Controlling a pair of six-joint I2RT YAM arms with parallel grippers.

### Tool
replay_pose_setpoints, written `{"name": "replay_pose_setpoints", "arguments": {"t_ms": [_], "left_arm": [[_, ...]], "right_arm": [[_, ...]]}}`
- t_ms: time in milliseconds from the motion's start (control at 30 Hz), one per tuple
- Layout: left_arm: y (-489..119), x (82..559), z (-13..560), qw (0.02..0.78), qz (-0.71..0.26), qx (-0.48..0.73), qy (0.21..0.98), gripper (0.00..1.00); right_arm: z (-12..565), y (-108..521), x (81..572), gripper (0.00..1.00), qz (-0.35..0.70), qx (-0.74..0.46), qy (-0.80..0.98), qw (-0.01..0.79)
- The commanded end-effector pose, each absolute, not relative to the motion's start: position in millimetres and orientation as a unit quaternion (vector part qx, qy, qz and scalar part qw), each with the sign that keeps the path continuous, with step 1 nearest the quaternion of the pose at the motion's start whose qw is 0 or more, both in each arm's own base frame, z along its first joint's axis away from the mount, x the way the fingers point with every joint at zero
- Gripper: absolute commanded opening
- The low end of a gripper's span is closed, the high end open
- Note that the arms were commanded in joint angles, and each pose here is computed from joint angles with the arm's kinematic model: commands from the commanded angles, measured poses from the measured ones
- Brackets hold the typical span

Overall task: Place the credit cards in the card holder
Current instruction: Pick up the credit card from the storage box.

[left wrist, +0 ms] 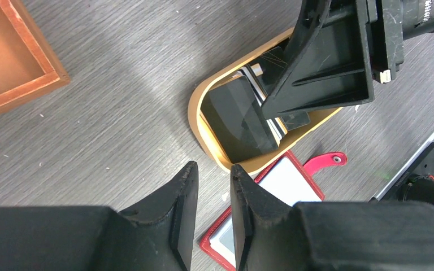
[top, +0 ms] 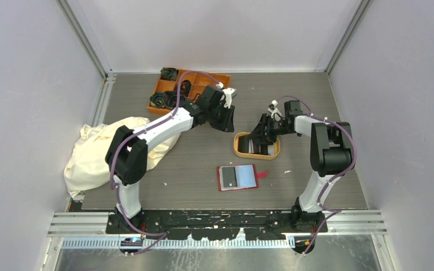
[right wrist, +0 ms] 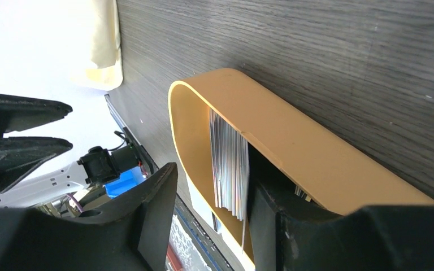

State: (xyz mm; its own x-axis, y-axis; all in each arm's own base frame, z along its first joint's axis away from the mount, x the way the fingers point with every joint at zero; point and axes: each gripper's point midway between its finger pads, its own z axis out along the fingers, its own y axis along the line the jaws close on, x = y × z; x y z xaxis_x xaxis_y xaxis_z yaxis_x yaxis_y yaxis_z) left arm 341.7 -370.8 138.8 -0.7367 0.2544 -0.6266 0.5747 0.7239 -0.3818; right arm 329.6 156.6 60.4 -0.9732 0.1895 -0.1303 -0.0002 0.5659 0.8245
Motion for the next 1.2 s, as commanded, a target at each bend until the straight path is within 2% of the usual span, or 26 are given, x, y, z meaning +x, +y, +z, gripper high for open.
{"name": "replay_pose_setpoints", "arguments": {"t_ms": [0, 200, 367, 467, 567, 633, 833, 1000, 1167], "left_arm": [[-367.0, 345.3, 166.3, 0.309, -0.295, 0.245, 0.87, 0.29], [-367.5, 343.6, 166.4, 0.307, -0.297, 0.247, 0.87, 0.29], [-367.9, 342.9, 167.4, 0.307, -0.299, 0.25, 0.868, 0.29], [-368.2, 342.1, 167.7, 0.306, -0.301, 0.252, 0.867, 0.29], [-369.2, 340.6, 169.5, 0.305, -0.305, 0.255, 0.865, 0.29], [-370.8, 338.6, 172.4, 0.305, -0.312, 0.259, 0.862, 0.29], [-378.5, 326.4, 195.9, 0.309, -0.355, 0.285, 0.835, 0.33], [-378.8, 310.9, 225.7, 0.33, -0.396, 0.303, 0.802, 0.43], [-367.4, 278.4, 263.2, 0.343, -0.497, 0.267, 0.751, 0.48]], "right_arm": [[81.3, 156.2, 336.6, 0.51, 0.478, 0.033, 0.869, 0.127], [78.3, 141.1, 340.7, 0.47, 0.47, 0.055, 0.871, 0.131], [74.2, 134.2, 341.6, 0.41, 0.463, 0.064, 0.874, 0.128], [72.5, 130.4, 341.9, 0.29, 0.457, 0.068, 0.877, 0.128], [72.2, 126.3, 342.8, 0.1, 0.448, 0.07, 0.881, 0.133], [75.2, 122.9, 343.4, 0.02, 0.442, 0.067, 0.884, 0.14], [101.0, 106.5, 343.2, 0.01, 0.412, 0.021, 0.89, 0.193], [132.4, 92.9, 336.2, 0.01, 0.409, -0.022, 0.88, 0.241], [169.4, 99.0, 323.6, 0.01, 0.419, -0.085, 0.853, 0.299]]}}
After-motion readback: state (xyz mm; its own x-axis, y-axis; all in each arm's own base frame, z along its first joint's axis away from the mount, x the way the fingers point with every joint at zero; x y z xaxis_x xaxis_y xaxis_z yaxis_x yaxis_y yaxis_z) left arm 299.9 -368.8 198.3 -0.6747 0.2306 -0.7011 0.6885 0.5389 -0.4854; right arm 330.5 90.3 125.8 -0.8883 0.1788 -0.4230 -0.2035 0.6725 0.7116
